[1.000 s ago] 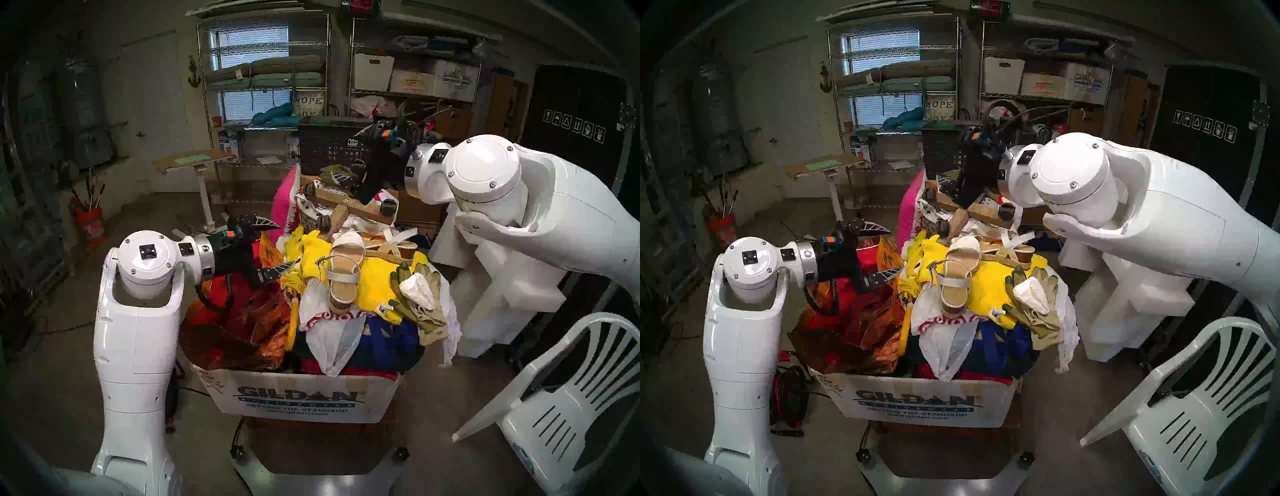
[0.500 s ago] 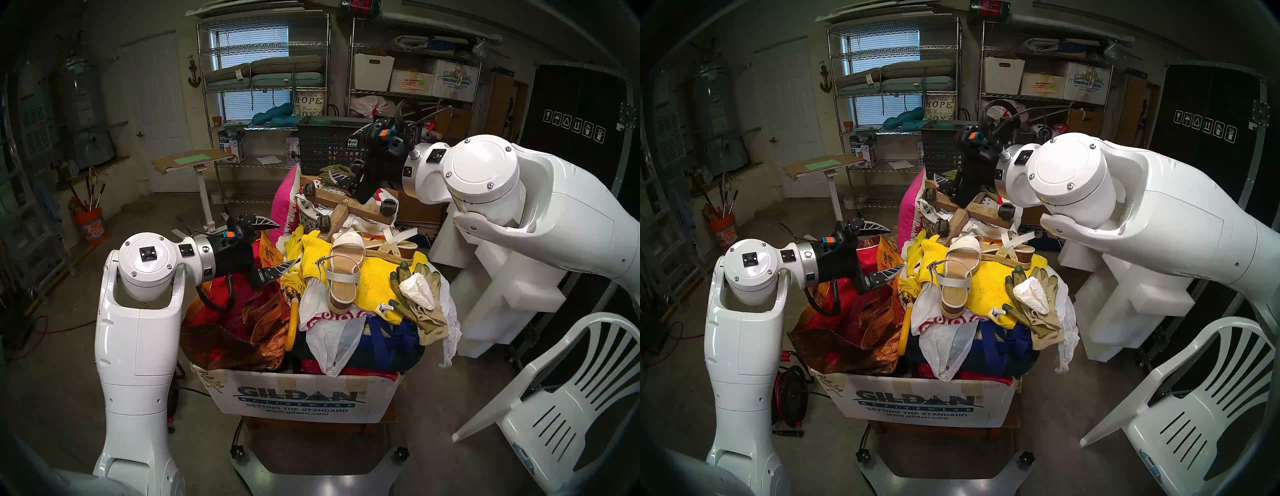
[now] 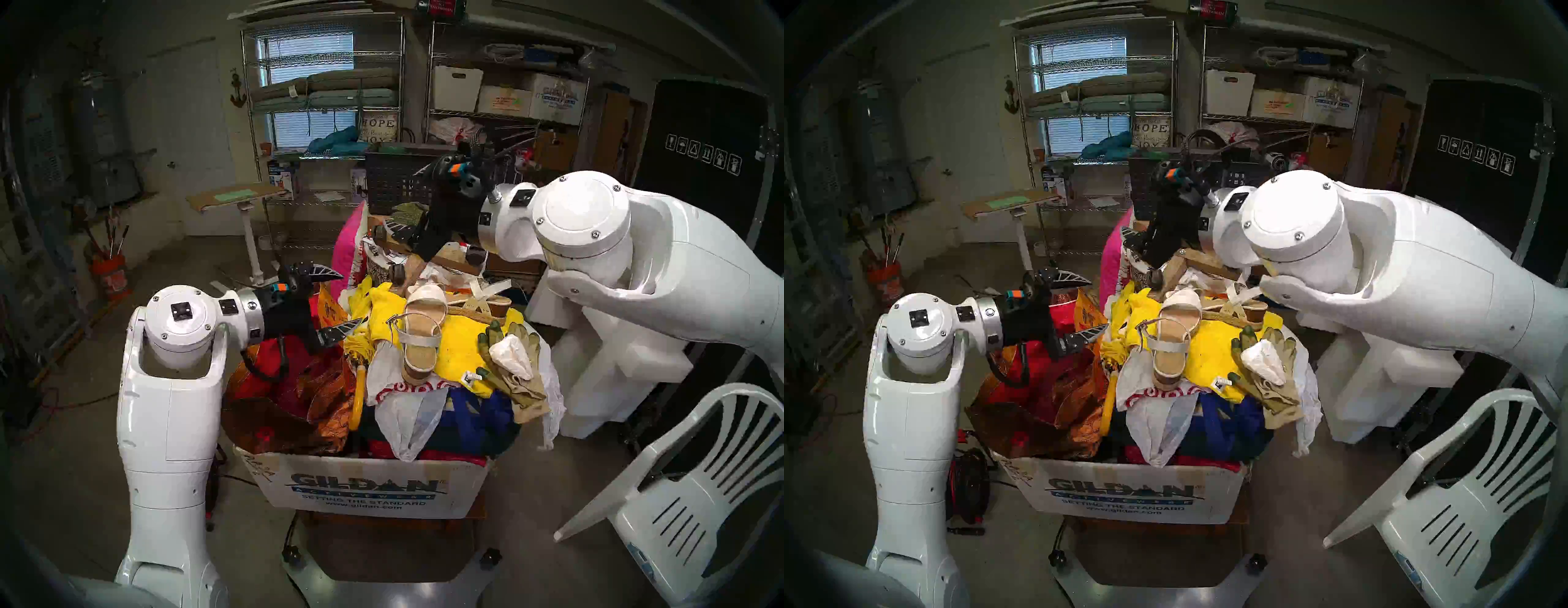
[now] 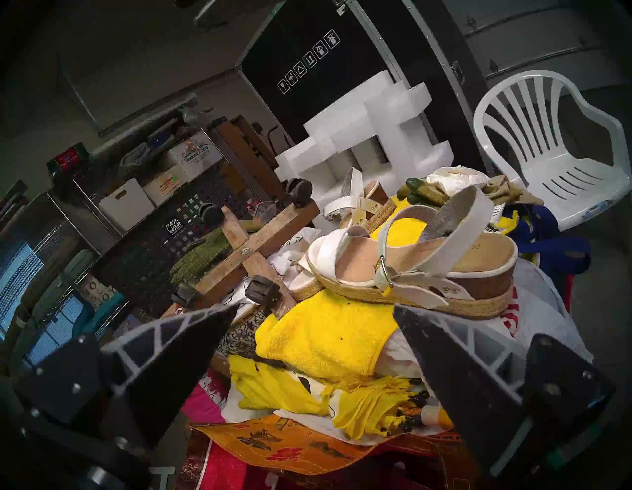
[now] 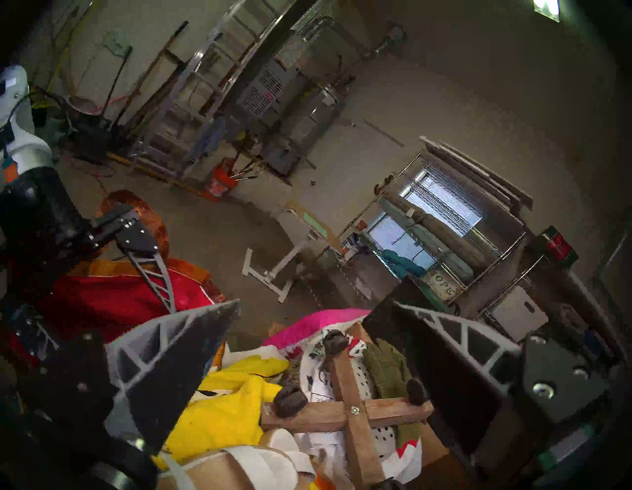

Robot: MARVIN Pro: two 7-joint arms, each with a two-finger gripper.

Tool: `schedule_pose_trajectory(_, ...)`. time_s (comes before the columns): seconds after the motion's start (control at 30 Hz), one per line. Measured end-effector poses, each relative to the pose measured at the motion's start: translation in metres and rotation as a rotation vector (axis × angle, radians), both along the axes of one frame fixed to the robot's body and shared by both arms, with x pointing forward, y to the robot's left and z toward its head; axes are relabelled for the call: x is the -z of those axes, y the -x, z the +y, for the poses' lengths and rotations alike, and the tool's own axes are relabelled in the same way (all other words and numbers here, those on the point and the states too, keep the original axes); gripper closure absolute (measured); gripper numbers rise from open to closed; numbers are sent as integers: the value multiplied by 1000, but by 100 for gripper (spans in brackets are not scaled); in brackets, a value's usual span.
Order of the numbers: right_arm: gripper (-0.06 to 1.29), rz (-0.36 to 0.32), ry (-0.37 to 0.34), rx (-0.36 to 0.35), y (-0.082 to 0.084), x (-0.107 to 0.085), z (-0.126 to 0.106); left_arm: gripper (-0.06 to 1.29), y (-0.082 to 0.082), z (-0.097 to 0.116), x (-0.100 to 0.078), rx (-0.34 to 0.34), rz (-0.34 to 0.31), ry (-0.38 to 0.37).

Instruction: Unbuckle a shoe

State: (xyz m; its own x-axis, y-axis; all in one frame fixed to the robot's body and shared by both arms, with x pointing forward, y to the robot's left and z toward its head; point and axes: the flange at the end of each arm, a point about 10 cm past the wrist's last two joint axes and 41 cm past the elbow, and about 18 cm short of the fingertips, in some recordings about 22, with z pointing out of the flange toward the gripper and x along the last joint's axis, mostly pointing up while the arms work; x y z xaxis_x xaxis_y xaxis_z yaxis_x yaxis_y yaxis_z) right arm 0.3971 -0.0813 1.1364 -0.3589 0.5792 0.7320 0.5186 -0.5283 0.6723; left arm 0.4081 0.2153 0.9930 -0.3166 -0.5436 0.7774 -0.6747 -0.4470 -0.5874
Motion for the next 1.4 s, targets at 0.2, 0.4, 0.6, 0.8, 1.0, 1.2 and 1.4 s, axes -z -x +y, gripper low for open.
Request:
schedule_pose_trajectory(0.2, 3, 97, 6, 39, 4, 14, 12, -2, 0, 0, 0, 0, -1, 1)
schedule_pose_trajectory(0.4, 3, 202, 13, 88, -3, 32, 19, -2, 0, 0, 0, 0, -1, 1)
schedule_pose_trajectory(0.6, 3, 279, 21, 120, -3, 44, 25, -2, 0, 0, 0, 0, -1, 2)
schedule_pose_trajectory(0.8, 3, 351, 30, 109, 14, 46, 32, -2, 0, 0, 0, -1, -1, 2)
schedule_pose_trajectory(1.0, 3, 366, 47, 126, 31, 43, 36, -2, 0, 0, 0, -1, -1, 3)
schedule_pose_trajectory(1.2, 3, 333, 59, 181, 38, 40, 29, -2, 0, 0, 0, -1, -1, 4)
schedule_pose_trajectory(1.4, 3, 269, 41, 226, 37, 35, 24, -2, 0, 0, 0, -1, -1, 4)
